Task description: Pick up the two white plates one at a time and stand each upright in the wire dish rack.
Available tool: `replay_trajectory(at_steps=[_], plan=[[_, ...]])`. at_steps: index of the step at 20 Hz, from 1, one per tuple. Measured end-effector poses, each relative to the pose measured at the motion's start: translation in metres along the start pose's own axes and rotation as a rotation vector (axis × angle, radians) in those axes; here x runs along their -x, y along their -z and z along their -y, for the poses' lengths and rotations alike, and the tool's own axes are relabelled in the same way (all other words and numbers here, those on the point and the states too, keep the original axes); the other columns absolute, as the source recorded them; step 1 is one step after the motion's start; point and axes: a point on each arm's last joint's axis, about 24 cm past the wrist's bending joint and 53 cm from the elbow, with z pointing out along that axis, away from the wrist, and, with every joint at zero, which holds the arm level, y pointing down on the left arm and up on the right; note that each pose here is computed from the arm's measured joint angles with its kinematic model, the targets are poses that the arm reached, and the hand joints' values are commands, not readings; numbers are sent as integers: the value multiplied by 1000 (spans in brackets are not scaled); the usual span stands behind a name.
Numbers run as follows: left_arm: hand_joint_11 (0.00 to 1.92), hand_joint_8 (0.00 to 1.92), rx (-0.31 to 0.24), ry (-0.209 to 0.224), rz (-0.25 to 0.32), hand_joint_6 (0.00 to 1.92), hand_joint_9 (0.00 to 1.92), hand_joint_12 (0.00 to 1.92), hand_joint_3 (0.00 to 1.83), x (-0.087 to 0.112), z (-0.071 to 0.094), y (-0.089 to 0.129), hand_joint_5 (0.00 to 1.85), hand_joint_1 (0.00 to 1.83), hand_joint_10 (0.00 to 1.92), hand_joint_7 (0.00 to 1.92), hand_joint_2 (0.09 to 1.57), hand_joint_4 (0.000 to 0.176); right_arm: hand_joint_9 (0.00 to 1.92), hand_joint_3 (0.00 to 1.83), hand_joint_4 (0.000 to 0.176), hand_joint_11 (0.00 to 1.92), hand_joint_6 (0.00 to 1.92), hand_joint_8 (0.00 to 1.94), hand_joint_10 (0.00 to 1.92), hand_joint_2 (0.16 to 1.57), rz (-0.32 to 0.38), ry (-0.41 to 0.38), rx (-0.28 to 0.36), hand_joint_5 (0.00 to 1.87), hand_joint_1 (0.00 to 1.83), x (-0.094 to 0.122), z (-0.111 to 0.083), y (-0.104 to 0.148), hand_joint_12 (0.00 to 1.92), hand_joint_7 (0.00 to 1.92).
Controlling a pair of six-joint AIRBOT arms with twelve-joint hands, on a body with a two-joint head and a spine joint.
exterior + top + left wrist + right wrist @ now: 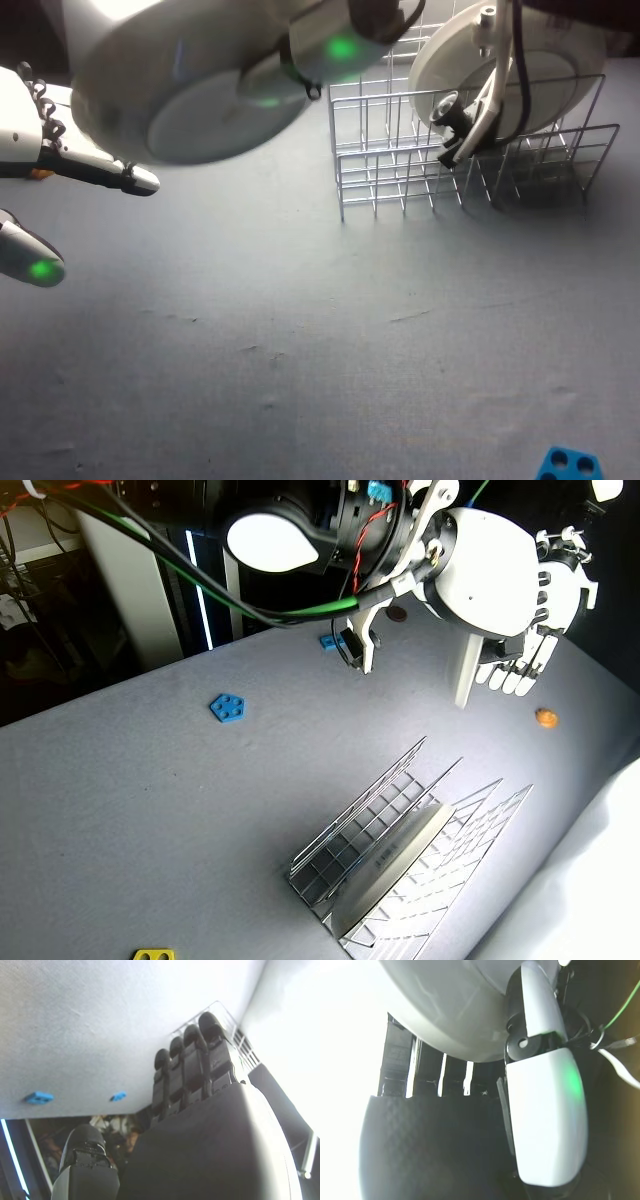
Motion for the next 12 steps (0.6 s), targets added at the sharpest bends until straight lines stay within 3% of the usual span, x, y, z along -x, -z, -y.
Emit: replay_trajectory(at_steps=[5, 12], plan=[[0, 2, 22, 1, -9, 4, 166, 377, 2, -3, -9, 3, 220, 0, 3, 198, 1075, 0, 1098, 3, 22, 648, 1168, 1055, 264, 1158, 66, -109, 1, 894, 1194, 17, 5, 2, 1234, 915], [0, 4, 70, -3, -35, 6, 185, 439, 4, -11, -26, 11, 232, 0, 5, 213, 1078, 0, 1130, 0, 26, 668, 1108, 981, 275, 1138, 101, -128, -45, 913, 1205, 31, 29, 15, 1254, 982]])
